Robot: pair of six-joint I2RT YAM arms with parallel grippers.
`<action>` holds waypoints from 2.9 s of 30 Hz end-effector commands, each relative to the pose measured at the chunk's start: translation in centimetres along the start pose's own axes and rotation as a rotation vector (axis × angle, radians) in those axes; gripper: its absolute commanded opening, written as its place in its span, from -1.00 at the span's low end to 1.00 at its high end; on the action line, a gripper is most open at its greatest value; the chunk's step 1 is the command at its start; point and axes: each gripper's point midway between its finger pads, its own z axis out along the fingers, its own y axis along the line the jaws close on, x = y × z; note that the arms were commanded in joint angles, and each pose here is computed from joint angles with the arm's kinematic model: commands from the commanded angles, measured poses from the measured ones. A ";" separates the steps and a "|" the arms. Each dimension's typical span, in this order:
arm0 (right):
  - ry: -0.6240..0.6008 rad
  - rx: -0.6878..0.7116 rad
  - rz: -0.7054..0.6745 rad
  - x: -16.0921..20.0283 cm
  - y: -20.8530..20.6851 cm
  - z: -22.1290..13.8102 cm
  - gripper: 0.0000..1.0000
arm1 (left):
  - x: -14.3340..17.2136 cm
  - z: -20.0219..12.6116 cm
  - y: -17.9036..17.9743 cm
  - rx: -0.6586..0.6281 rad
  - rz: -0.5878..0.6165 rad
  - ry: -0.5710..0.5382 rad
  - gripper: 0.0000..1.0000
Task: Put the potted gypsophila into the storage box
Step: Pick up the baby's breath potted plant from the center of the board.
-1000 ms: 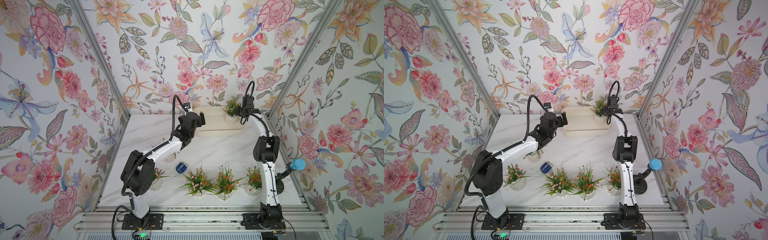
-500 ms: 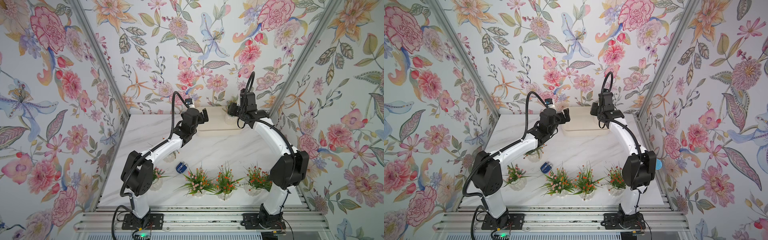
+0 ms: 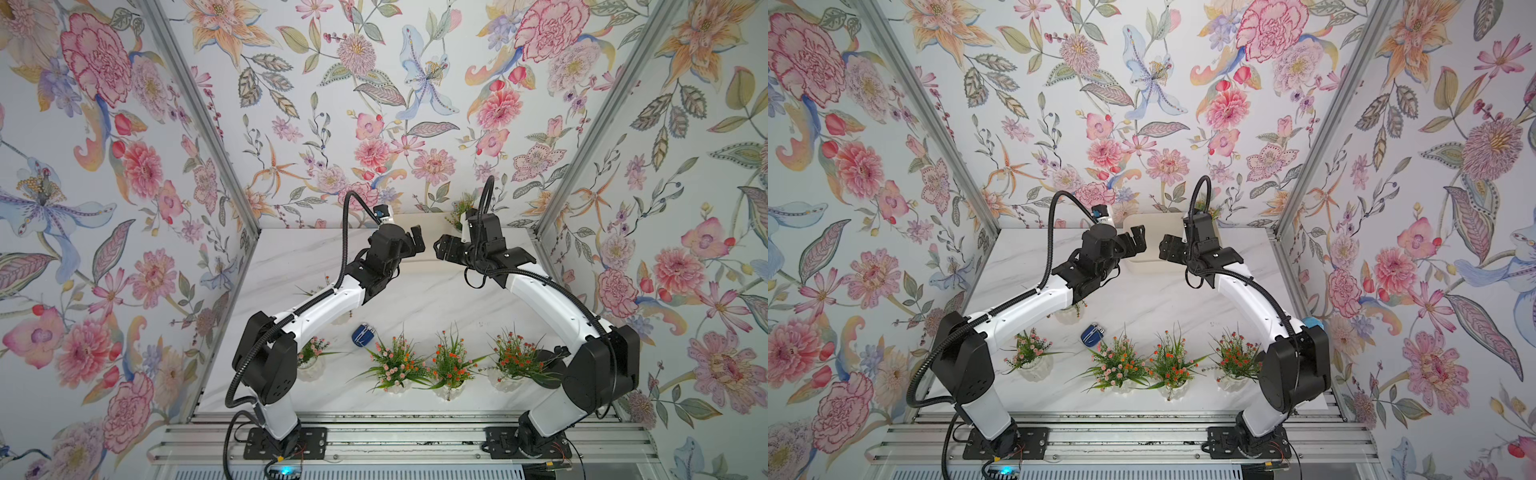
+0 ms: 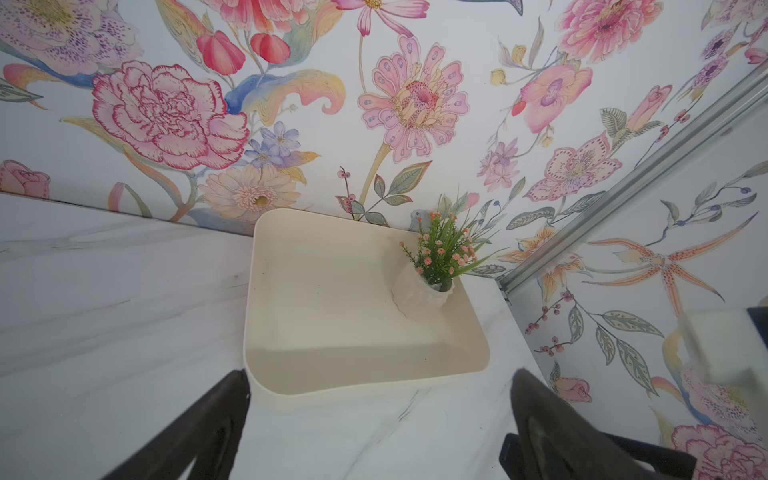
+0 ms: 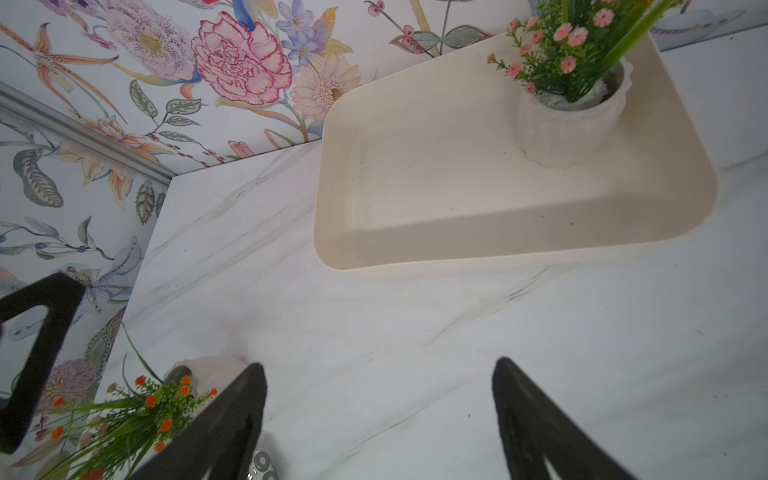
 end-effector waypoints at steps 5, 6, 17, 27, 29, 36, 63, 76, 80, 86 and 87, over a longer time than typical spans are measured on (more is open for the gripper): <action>-0.114 -0.061 0.063 -1.8 -0.5 -4.7 1.00 | -1.0 -3.6 -2.2 0.126 -0.091 -0.151 0.99; -0.120 -0.037 0.077 -1.6 -1.1 -4.9 1.00 | -0.8 -3.7 -2.0 0.105 -0.096 -0.149 0.99; -0.041 0.020 0.124 0.6 -2.2 -2.3 1.00 | -2.5 -4.2 1.1 -0.034 0.070 -0.128 0.99; 0.186 0.092 -0.015 6.6 3.1 4.4 1.00 | -7.7 -10.1 16.1 -0.382 0.108 -0.102 0.99; 0.238 0.061 -0.002 8.2 4.3 5.7 1.00 | -7.8 -11.5 19.2 -0.454 0.121 -0.080 0.99; 0.358 0.012 -0.055 13.8 8.7 9.4 0.96 | -5.0 -16.0 28.9 -0.619 -0.025 -0.031 0.99; 0.461 -0.156 -0.196 22.3 19.5 14.5 0.53 | 6.7 -15.2 36.9 -0.580 -0.152 0.313 0.99; 0.432 -0.088 -0.212 23.2 18.8 15.4 0.12 | 6.8 -15.6 36.8 -0.581 -0.125 0.330 0.99; 0.434 -0.061 -0.227 23.4 18.6 15.8 0.03 | 6.6 -15.7 36.8 -0.582 -0.123 0.328 0.99; 0.437 -0.074 -0.269 23.9 19.4 16.2 -0.03 | 6.5 -15.8 36.8 -0.590 -0.117 0.326 0.99; 0.437 -0.068 -0.275 23.9 19.4 16.3 -0.06 | 6.5 -15.9 36.9 -0.594 -0.115 0.327 0.99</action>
